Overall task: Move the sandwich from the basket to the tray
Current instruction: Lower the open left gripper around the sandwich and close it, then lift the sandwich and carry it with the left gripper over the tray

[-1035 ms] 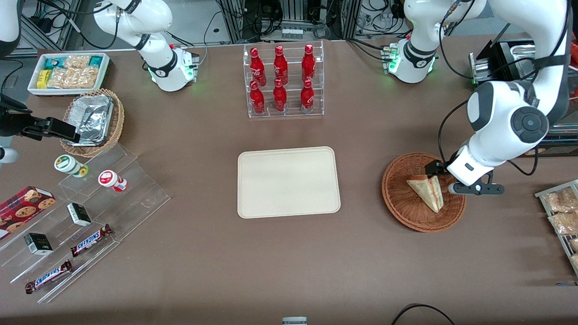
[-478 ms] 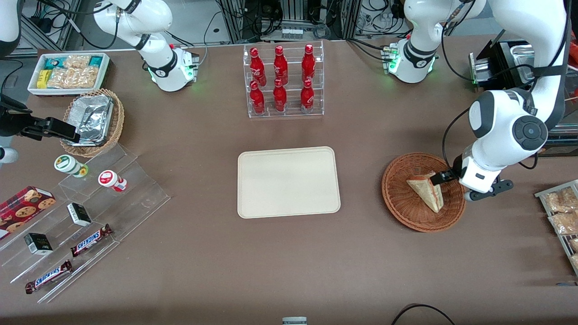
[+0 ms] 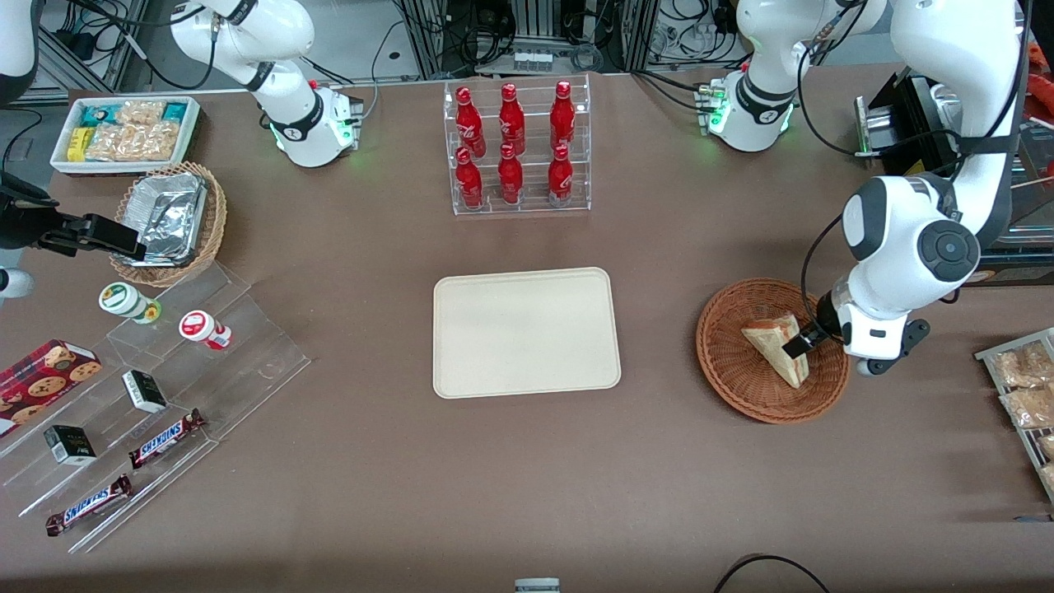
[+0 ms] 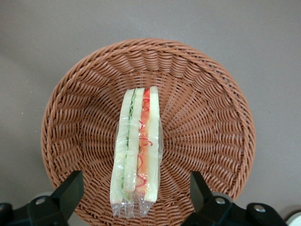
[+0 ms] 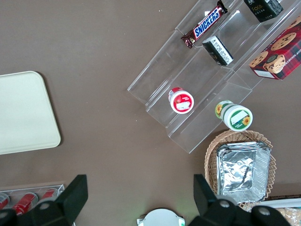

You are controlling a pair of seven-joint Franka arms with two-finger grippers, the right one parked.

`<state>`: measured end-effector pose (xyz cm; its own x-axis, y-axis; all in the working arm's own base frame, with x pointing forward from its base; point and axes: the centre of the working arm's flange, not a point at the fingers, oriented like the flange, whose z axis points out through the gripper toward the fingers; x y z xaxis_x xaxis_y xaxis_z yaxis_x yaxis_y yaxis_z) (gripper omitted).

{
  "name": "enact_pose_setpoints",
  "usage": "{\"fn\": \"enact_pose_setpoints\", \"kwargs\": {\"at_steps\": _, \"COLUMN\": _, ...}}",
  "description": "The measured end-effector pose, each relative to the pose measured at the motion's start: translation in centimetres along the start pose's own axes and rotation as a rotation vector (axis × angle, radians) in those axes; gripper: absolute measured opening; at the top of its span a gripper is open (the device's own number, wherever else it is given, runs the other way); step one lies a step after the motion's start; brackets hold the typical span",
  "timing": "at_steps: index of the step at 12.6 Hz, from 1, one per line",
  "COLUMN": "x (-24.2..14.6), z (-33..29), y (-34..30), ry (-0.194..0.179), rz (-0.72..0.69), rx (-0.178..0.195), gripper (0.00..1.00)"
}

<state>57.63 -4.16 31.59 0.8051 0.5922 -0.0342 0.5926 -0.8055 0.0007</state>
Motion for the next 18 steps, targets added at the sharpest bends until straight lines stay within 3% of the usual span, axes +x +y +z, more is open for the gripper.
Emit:
{"fn": "enact_pose_setpoints", "kwargs": {"at_steps": 5, "x": -0.7, "z": 2.6, "y": 1.0, "ry": -0.021, "rz": -0.012, "rx": 0.011, "gripper": 1.0}}
{"fn": "enact_pose_setpoints", "kwargs": {"at_steps": 9, "x": -1.4, "z": 5.4, "y": 0.4, "ry": 0.002, "rz": -0.019, "rx": -0.011, "gripper": 1.0}}
{"fn": "enact_pose_setpoints", "kwargs": {"at_steps": 13, "x": -2.0, "z": 6.9, "y": -0.2, "ry": -0.006, "rz": -0.027, "rx": -0.004, "gripper": 0.96}}
{"fn": "enact_pose_setpoints", "kwargs": {"at_steps": 16, "x": -2.1, "z": 6.9, "y": -0.3, "ry": -0.007, "rz": -0.031, "rx": -0.003, "gripper": 0.6}}
{"fn": "enact_pose_setpoints", "kwargs": {"at_steps": 18, "x": -2.1, "z": 6.5, "y": -0.2, "ry": -0.009, "rz": -0.027, "rx": 0.001, "gripper": 0.41}}
